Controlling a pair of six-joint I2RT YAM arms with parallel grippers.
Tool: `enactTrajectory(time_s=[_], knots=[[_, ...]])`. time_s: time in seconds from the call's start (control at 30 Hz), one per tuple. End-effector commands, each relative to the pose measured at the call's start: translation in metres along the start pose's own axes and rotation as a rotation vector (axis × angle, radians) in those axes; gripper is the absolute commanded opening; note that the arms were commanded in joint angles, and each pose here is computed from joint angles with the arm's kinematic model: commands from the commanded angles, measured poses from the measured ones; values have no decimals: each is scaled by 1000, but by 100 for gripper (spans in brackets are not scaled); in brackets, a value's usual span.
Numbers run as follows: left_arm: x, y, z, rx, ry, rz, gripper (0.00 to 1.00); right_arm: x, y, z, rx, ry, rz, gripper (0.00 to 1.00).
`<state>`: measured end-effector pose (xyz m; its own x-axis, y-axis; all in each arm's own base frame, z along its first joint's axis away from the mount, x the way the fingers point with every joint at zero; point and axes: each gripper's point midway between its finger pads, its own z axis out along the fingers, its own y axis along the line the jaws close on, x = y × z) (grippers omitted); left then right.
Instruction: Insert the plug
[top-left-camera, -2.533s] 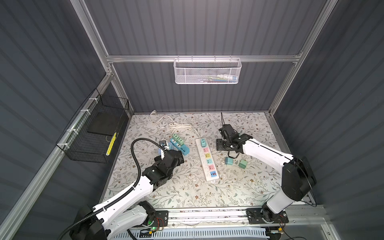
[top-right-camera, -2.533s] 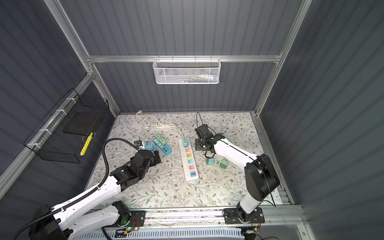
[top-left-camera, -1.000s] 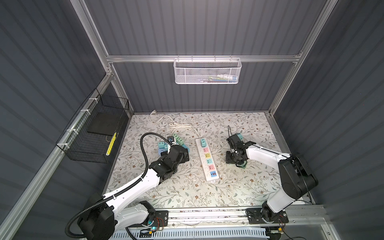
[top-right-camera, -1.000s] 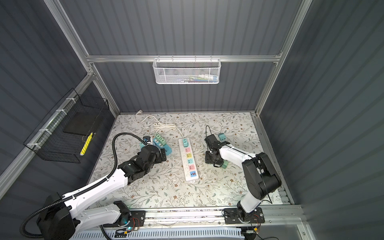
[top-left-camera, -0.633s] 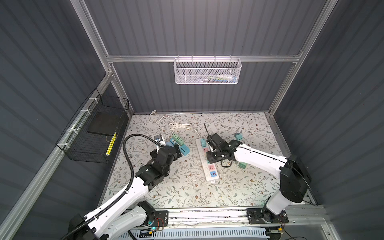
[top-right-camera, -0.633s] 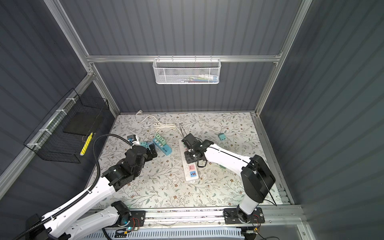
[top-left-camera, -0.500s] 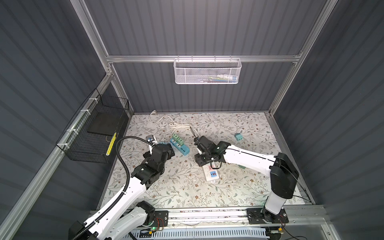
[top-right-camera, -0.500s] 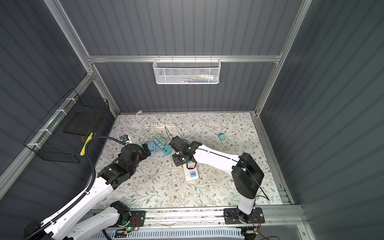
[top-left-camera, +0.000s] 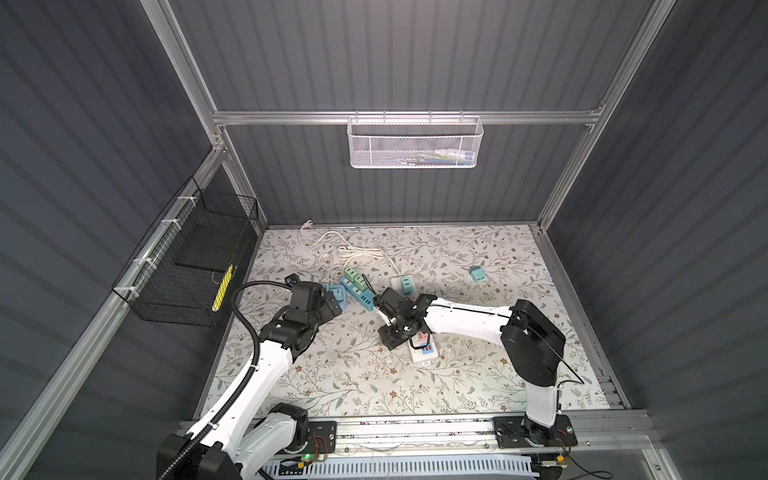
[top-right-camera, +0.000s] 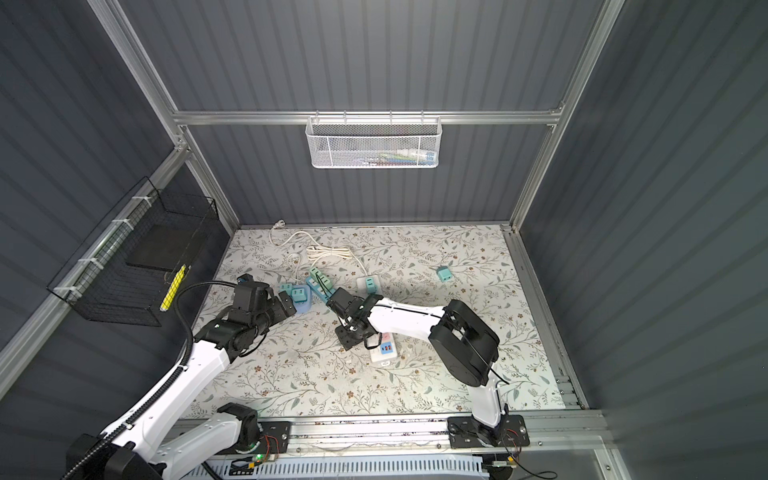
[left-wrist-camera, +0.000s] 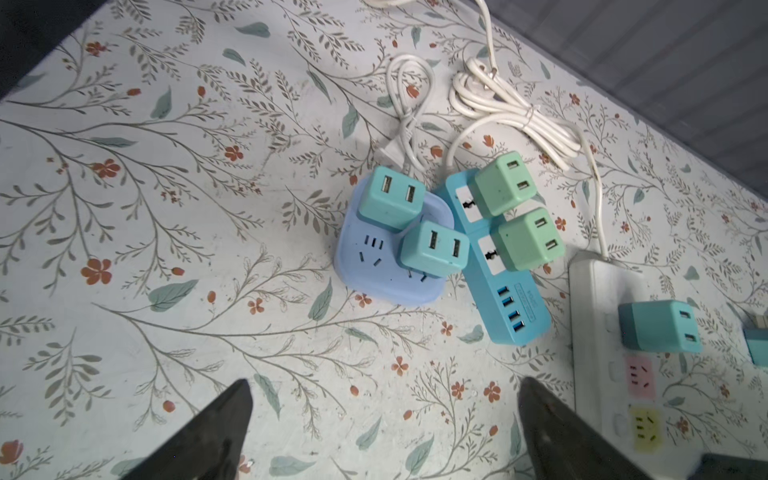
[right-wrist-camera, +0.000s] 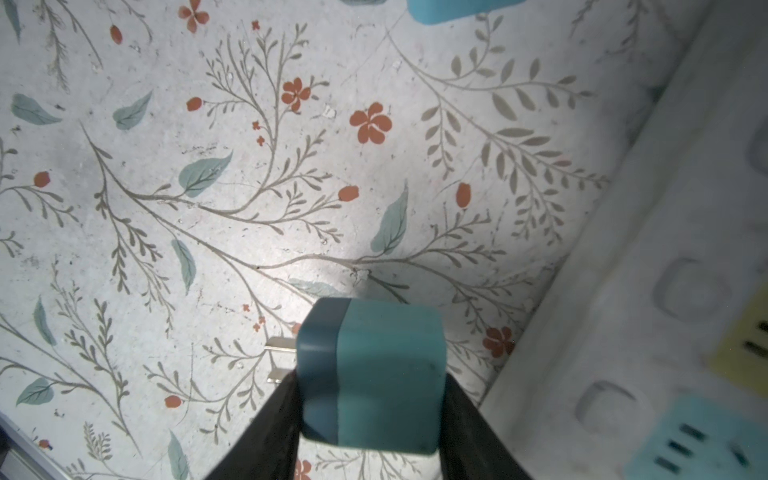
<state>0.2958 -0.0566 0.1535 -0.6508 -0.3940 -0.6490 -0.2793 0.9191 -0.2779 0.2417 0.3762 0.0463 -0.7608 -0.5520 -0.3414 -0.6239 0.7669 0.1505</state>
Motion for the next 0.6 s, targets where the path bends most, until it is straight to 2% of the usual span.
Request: enactTrajectory(time_s=[0.0, 0.2, 0.3, 0.47, 0.57], knots=[[2, -13, 1, 60, 43, 41, 98, 9, 7, 9, -17, 28, -44, 52], [-2, -32, 2, 124, 76, 124, 94, 15, 9, 18, -35, 42, -51, 57], [-2, -38, 2, 141, 98, 157, 94, 12, 9, 12, -33, 32, -61, 65], [5, -49, 2, 193, 160, 223, 90, -8, 16, -32, -67, -75, -60, 68], [17, -56, 5, 218, 244, 282, 85, -21, 8, -64, -63, -172, -43, 68]])
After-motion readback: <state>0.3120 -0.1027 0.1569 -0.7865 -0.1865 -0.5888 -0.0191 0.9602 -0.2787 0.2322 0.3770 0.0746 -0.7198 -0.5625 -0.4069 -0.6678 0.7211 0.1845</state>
